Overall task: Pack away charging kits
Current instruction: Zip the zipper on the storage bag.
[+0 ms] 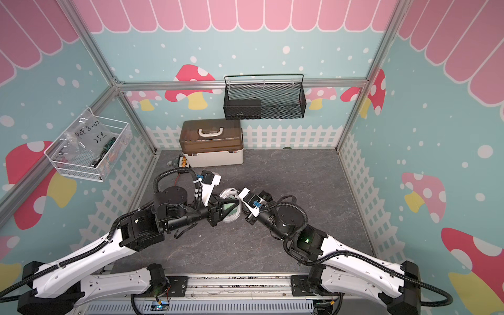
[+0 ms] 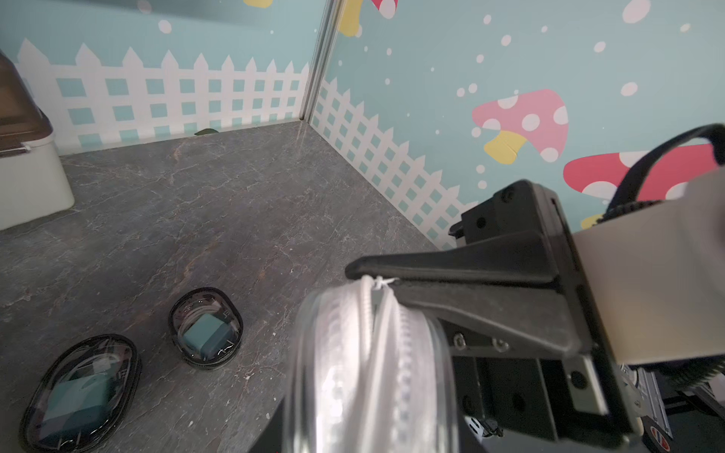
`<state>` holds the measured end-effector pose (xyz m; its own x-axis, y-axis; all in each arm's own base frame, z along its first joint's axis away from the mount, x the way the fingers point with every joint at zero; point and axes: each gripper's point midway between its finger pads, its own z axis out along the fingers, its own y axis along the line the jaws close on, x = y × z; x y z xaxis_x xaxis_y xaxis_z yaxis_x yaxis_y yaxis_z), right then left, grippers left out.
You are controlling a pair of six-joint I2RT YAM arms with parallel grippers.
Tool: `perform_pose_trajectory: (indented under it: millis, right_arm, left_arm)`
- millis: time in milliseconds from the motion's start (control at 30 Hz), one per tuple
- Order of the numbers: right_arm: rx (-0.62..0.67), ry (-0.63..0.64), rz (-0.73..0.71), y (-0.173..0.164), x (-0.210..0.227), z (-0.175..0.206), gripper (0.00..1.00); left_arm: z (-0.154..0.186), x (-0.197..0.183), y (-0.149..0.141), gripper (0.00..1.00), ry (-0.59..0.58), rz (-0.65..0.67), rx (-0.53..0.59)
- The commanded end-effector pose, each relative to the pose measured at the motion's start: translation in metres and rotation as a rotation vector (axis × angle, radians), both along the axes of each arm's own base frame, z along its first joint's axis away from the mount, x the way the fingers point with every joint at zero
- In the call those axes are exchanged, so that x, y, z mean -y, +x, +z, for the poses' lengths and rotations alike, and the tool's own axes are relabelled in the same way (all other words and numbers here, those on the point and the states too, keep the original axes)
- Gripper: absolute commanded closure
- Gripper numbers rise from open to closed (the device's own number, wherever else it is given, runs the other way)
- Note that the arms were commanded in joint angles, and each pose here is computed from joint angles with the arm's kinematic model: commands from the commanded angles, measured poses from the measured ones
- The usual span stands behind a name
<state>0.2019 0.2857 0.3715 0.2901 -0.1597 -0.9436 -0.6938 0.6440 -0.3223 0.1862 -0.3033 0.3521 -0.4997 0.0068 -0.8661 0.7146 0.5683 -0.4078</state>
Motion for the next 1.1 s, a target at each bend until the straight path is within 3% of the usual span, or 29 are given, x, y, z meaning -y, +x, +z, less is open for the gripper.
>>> perform_pose_trajectory:
  millis: [0,67,267,467,667,1067]
  right_arm:
    - [0.105,0.102,-0.03,0.001,0.013,0.053,1.0]
    - [0.11,0.105,-0.019,0.0,0.014,0.059,1.0]
    - [0.065,0.191,0.061,-0.011,0.012,0.067,1.0]
    - [0.023,0.366,0.059,-0.014,0.028,0.061,1.0]
    - [-0.063,0.566,0.065,-0.01,0.037,0.056,1.0]
    - [-0.251,0.879,0.041,0.014,0.04,0.042,1.0]
  left_arm:
    - [-0.046,0.005,-0.024,1.0,0.138,-0.132,-0.093]
    - [-0.051,0.012,-0.029,1.0,0.15,-0.182,-0.111]
    - [-0.044,0.02,-0.021,0.99,0.152,-0.169,-0.098]
    - [0.001,0.018,-0.018,0.61,0.014,-0.157,-0.01]
    - [0.044,0.014,-0.024,0.42,-0.186,-0.169,0.112]
    - [0.063,0.013,-0.011,0.35,-0.458,-0.096,0.233]
